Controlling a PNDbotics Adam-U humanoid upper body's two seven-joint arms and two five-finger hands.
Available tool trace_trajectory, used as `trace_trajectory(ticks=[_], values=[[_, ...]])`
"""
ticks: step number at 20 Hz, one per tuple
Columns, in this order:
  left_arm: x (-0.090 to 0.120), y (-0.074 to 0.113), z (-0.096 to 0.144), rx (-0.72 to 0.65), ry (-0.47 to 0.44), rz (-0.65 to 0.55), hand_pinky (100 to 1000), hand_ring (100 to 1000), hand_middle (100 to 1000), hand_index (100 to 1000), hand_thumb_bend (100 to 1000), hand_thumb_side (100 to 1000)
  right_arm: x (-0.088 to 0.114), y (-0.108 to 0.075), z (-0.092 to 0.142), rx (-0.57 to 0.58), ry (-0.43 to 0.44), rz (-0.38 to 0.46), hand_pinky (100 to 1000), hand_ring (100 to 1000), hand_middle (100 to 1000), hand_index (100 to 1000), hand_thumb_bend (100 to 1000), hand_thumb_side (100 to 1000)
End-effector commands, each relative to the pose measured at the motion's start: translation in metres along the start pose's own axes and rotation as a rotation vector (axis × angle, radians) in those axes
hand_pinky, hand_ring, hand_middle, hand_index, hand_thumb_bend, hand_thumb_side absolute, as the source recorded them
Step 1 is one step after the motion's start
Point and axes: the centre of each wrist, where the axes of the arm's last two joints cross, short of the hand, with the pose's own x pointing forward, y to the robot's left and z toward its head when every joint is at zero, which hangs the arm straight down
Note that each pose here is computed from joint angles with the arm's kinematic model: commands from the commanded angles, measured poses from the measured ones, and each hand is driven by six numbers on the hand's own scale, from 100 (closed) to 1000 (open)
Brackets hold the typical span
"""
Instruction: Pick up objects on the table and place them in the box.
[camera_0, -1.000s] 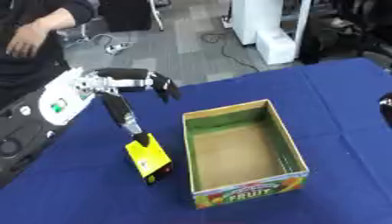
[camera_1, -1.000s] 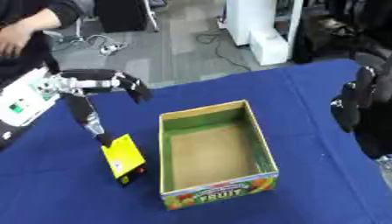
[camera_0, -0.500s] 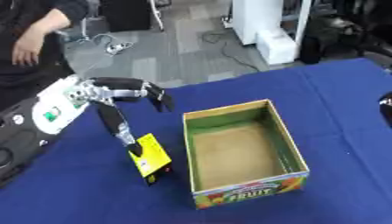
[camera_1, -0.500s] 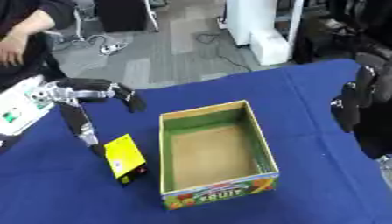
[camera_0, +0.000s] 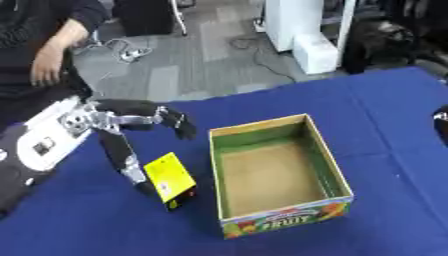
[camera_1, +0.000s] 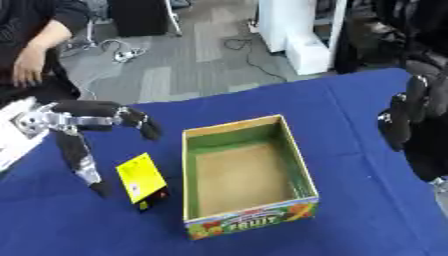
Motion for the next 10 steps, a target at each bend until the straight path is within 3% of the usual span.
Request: trace_trajectory(ticks=[1,10], values=[[0.006,0.012,0.014,-0.238,-0.160,-0.210,841,770,853,858,818,658,0.008,-0.002,-0.003,0.021,0.001,0.030,148,311,390,501,100,1000],[0.000,-0.010,0.019,-0.254,-0.125,-0.183,860,778,857,859,826,655,0.008,-0.002,-0.003,0.025,-0.002,0.030,147,311,390,501,100,1000]])
